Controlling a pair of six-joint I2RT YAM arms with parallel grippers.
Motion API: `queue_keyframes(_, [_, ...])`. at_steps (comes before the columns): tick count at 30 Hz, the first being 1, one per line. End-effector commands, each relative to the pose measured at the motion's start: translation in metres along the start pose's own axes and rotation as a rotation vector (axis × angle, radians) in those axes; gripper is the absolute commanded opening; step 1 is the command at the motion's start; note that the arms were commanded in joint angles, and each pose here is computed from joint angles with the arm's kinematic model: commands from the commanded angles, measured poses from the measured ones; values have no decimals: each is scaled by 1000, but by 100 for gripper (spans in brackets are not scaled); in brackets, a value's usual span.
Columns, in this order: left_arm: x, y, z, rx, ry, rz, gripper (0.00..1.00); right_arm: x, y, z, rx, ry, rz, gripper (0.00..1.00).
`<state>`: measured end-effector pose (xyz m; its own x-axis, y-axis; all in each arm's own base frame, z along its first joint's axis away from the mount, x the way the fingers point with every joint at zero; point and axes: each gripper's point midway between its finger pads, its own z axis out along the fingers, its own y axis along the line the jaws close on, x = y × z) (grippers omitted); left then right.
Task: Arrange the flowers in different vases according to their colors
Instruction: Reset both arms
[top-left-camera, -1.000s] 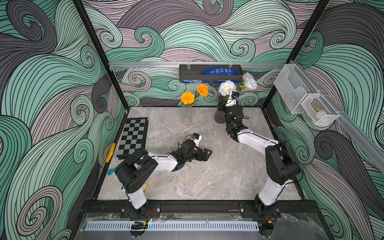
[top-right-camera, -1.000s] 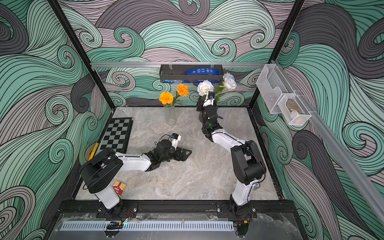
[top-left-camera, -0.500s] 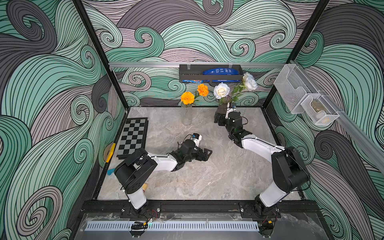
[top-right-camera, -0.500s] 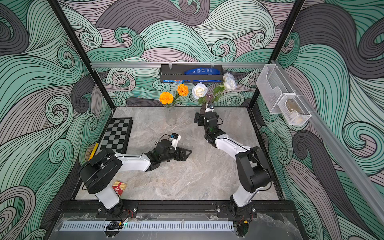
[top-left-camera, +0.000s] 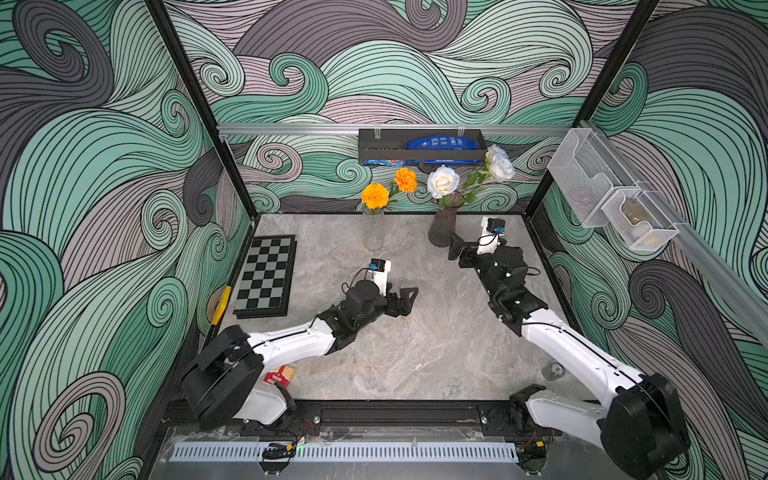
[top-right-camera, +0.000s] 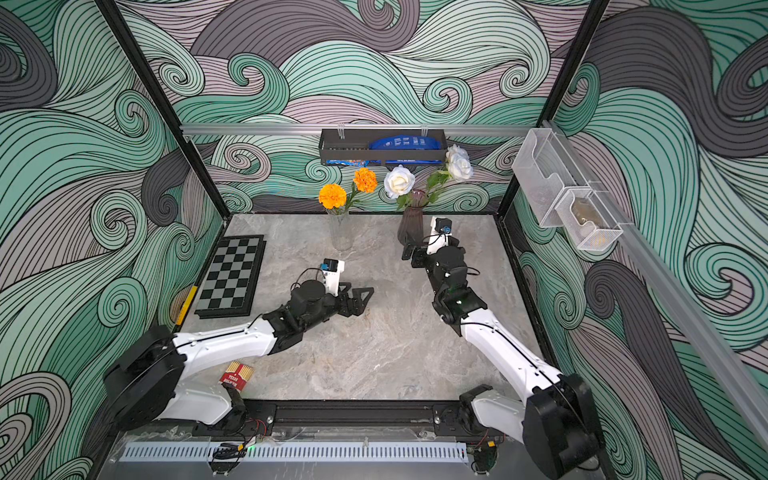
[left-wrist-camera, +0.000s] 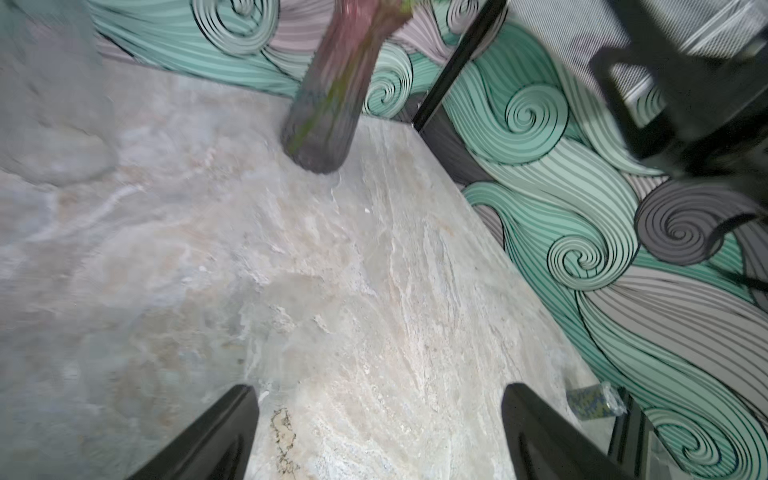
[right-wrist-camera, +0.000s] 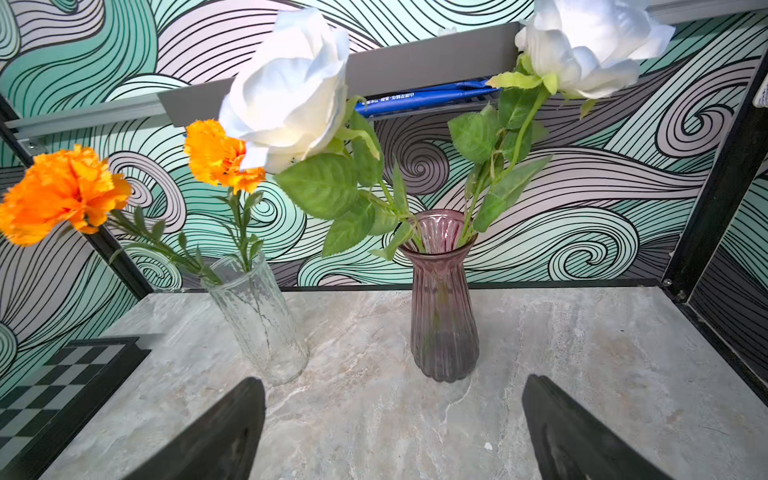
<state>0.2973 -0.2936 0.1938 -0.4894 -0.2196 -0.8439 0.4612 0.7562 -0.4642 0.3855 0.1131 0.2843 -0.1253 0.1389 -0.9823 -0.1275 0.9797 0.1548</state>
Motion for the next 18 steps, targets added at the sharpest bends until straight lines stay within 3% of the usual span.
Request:
queue_keyframes(1, [-34, 44, -35, -246, -200, 40, 99, 18, 5, -4, -45, -12, -47, 100])
queue_keyframes(5, [-59, 80, -87, -448, -409, 186, 99, 30, 1, -6, -37, -9, -111, 100])
queue_keyframes(7, [-62, 105, -116, -564, -533, 179, 99, 34, -9, -4, 19, 5, -169, 100])
queue_keyframes(10, [-62, 115, -141, -585, -638, 167, 99, 43, -34, -4, 152, 28, -261, 100])
queue_keyframes(14, [-59, 112, -138, -543, -623, 136, 98, 52, -77, -21, 375, -24, -358, 100])
queue_keyframes(18, [-58, 112, -134, -551, -600, 135, 99, 59, -97, -36, 423, -85, -377, 100])
